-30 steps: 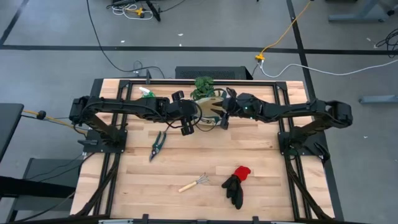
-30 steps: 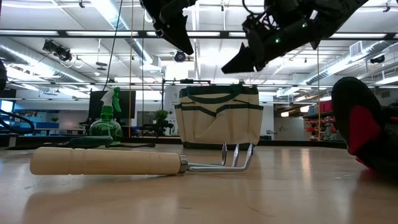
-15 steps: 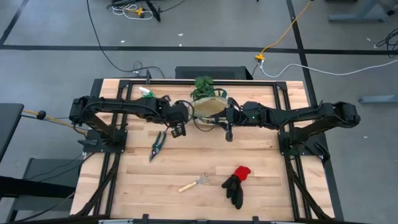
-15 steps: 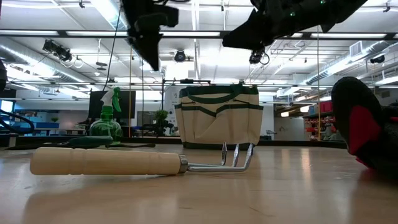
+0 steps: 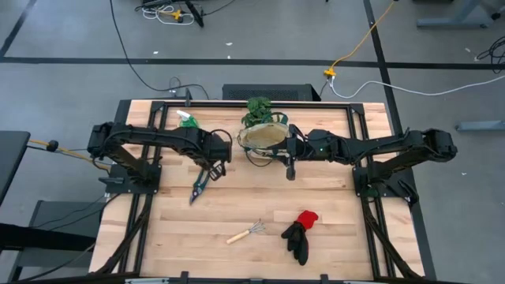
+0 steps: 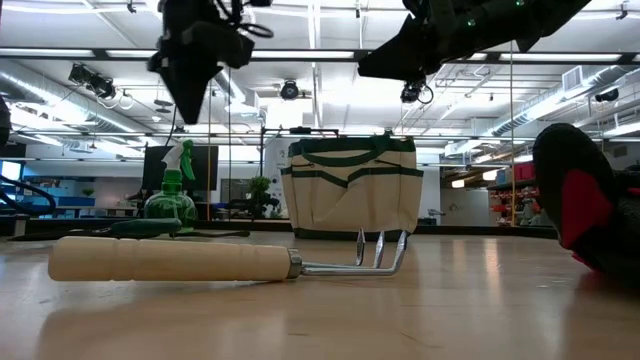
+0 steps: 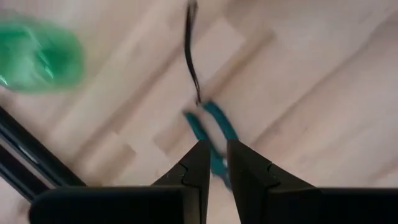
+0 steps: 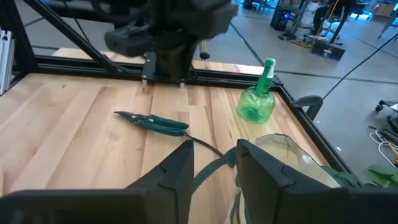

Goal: Pick & Place Garden tools in Gardening bag
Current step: Put the green shear scissors into the green gardening bag

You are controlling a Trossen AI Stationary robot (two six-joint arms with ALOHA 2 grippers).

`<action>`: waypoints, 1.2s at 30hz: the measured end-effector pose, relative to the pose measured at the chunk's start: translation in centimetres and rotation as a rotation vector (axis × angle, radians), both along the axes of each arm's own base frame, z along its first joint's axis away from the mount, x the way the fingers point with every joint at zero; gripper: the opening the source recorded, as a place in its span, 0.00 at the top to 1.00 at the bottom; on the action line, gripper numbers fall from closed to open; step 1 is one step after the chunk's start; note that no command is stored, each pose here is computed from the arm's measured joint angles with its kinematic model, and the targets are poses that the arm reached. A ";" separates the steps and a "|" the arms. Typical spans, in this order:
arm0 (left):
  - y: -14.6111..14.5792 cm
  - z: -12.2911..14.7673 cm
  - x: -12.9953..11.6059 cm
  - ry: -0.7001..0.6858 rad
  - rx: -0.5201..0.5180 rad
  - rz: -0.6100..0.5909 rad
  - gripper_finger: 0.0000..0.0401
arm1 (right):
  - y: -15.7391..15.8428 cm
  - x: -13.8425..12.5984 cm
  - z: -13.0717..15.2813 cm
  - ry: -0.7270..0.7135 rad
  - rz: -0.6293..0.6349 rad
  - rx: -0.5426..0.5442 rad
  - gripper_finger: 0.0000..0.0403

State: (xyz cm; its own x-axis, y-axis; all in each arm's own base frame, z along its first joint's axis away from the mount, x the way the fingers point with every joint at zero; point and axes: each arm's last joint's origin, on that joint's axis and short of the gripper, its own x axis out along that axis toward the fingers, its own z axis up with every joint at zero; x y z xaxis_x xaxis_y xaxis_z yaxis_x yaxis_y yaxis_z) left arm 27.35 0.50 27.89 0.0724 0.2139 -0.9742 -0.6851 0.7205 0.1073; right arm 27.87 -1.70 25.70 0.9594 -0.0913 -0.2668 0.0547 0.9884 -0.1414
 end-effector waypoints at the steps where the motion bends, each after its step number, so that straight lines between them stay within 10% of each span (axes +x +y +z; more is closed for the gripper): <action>1: -0.1 -0.5 -0.1 0.014 -0.021 0.006 0.85 | 0.0 0.0 0.0 0.000 0.000 0.000 0.69; 9: -1.0 -4.6 -1.9 0.159 -0.076 0.040 0.85 | 0.0 0.0 0.0 0.001 0.002 -0.007 0.69; 36: -1.2 -9.9 -2.1 0.015 -0.117 0.144 0.41 | 0.0 0.0 0.0 0.003 0.011 -0.037 0.69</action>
State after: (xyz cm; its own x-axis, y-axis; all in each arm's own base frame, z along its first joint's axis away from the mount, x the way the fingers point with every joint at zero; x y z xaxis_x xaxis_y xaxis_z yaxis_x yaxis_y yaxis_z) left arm 25.26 -0.65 17.97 0.0342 0.1060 -0.9938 -0.7811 0.6231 0.0396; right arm 27.89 -1.69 25.71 0.9596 -0.0909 -0.2665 0.0438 0.9831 -0.1776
